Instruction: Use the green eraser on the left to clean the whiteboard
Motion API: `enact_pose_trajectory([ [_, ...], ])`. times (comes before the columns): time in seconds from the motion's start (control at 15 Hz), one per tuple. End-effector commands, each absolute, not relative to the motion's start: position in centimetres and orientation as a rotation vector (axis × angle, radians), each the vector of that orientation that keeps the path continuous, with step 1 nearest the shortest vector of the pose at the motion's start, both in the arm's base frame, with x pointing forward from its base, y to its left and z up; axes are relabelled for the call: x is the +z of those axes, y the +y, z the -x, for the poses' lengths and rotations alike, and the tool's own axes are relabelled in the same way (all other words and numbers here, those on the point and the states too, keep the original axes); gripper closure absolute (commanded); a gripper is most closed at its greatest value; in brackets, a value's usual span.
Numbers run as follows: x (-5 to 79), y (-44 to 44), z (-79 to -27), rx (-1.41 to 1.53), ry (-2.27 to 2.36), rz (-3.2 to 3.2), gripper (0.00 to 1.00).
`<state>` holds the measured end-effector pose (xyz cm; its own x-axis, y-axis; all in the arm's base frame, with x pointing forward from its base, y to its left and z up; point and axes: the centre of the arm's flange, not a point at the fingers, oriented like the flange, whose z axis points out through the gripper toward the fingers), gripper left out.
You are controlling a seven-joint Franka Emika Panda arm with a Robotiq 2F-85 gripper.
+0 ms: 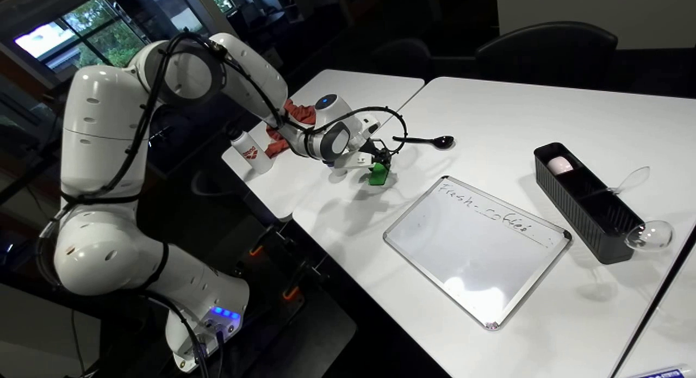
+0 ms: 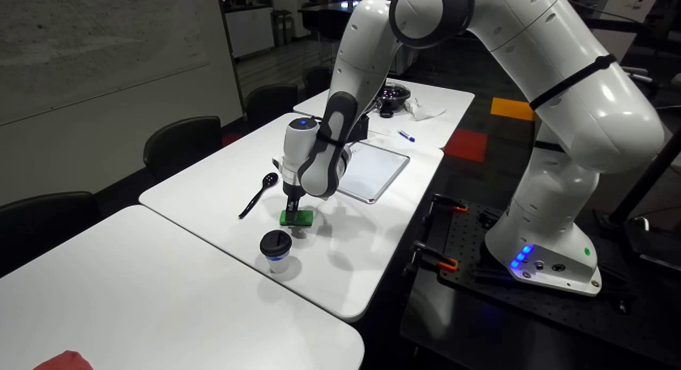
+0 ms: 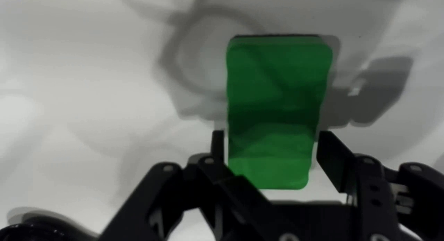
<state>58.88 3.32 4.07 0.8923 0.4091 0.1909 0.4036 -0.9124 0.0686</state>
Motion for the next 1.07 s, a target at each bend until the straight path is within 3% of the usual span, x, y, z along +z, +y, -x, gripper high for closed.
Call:
enact_pose_trajectory([
  [0.0,6.3,4.1,-59.8,0.228,0.615,-3.002,0.02],
  [1.0,25.9,-1.5,-58.1,0.117,0.374,-3.063,0.0],
])
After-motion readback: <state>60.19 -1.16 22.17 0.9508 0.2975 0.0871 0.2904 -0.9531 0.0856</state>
